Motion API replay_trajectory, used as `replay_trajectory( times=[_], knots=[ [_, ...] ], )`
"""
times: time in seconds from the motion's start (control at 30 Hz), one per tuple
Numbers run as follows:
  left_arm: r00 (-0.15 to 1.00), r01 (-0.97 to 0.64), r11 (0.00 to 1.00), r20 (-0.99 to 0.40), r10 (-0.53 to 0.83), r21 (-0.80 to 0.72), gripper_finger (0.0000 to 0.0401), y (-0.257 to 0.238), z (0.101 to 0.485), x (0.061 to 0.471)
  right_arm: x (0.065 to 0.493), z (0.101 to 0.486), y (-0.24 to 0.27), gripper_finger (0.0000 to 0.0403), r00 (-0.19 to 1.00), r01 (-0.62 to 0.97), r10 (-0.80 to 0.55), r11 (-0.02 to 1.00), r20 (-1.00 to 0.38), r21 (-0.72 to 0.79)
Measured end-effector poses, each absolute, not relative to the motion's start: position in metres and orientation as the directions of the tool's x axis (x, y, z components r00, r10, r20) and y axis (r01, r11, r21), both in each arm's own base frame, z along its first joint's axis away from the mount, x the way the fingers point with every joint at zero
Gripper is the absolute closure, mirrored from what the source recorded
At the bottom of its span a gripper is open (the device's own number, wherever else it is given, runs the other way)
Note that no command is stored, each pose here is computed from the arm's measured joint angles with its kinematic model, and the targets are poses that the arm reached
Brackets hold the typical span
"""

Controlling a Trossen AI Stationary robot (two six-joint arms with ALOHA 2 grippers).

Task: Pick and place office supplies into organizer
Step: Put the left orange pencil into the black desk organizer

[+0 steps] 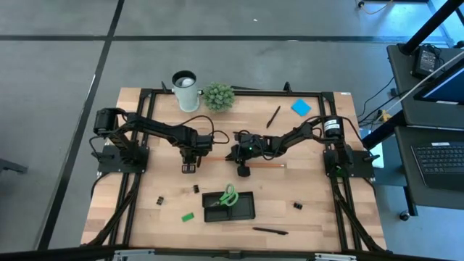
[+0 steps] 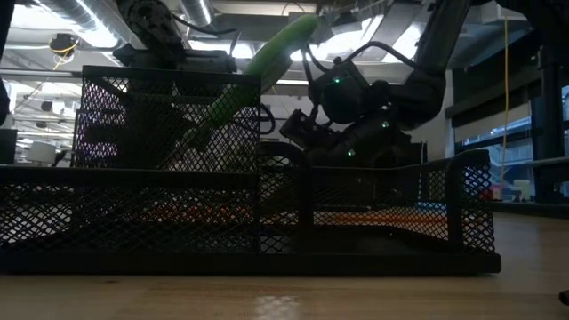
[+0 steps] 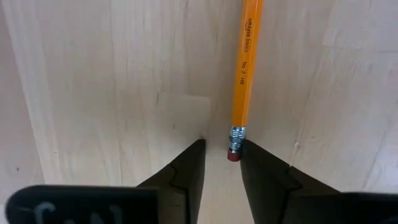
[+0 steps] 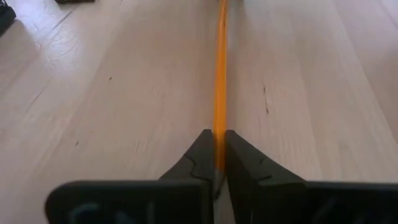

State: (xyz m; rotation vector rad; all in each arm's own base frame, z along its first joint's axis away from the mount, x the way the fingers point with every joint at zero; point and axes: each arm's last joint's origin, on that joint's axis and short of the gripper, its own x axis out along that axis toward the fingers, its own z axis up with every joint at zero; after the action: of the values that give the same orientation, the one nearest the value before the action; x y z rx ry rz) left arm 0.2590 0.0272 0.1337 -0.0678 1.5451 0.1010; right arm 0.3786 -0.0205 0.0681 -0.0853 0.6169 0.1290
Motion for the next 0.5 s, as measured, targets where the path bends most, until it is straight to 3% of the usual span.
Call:
replay_trajectory(
  times=[0.5],
  knots=[
    [0.019,-0.113,0.994,-1.000,0.012,0.009,0.0286,0.0272,0.1347,0.2589,0.3780,0.0672,-0.0206,0.0379,0.802,-0.101,0.077,0.995,-0.593,-0.008]
  ],
)
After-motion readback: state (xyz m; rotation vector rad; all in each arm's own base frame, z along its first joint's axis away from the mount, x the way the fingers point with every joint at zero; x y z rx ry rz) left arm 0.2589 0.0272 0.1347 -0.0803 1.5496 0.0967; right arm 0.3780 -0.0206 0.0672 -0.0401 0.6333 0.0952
